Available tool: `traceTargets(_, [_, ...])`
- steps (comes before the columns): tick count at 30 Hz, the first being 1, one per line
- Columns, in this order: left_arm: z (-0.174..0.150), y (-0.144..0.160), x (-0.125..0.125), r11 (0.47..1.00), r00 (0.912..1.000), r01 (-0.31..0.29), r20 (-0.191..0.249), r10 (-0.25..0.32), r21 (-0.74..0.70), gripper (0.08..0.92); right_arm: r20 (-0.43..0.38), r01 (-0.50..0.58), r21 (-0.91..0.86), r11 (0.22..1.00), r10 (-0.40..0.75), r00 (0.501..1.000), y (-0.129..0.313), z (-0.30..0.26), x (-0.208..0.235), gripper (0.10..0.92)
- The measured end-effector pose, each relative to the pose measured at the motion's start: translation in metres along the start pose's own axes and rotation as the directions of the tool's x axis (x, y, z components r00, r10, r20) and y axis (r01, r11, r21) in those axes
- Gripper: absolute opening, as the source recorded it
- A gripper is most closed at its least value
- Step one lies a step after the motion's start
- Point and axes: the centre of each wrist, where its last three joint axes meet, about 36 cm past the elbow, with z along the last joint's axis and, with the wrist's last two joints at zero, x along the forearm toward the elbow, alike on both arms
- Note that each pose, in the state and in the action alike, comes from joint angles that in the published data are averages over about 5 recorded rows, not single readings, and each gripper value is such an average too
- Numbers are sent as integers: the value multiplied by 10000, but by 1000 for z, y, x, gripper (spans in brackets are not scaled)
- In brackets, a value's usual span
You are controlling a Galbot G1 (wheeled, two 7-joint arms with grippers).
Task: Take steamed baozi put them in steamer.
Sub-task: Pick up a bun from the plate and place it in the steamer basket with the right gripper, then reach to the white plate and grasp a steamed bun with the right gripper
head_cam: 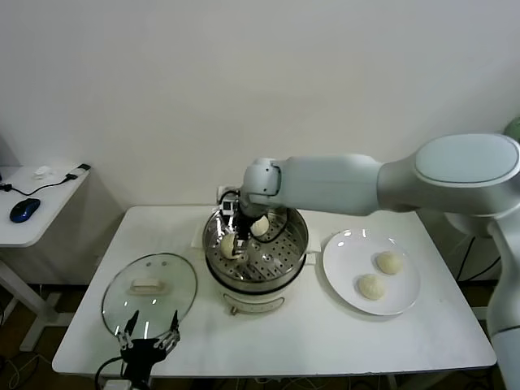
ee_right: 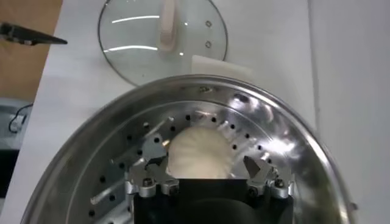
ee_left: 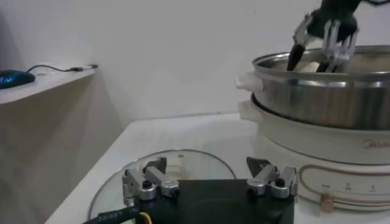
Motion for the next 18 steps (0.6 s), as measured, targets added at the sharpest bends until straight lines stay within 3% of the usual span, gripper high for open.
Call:
traceTargets(4, [-1,-1,0,10000,10000,-23,8,23,27,823,-160,249,323,9992,-244,9996,-11,41,52,823])
traceTargets(10, [-3,-3,0,10000,10000,-36,43,36,74,823,-1021,506,81,9987,-495,9935,4,138,117,823])
traceTargets(14, [-3,-4,-1,9999,10000,-16,44,15,100,823,-1401,655,-413,9970,-706,9876,31,203,126,823])
traceTargets(18, [-2,-4,0,10000,10000,34,5,-34,85,823,-1606,836,-921,9922,-976,9822,59,256,108,823])
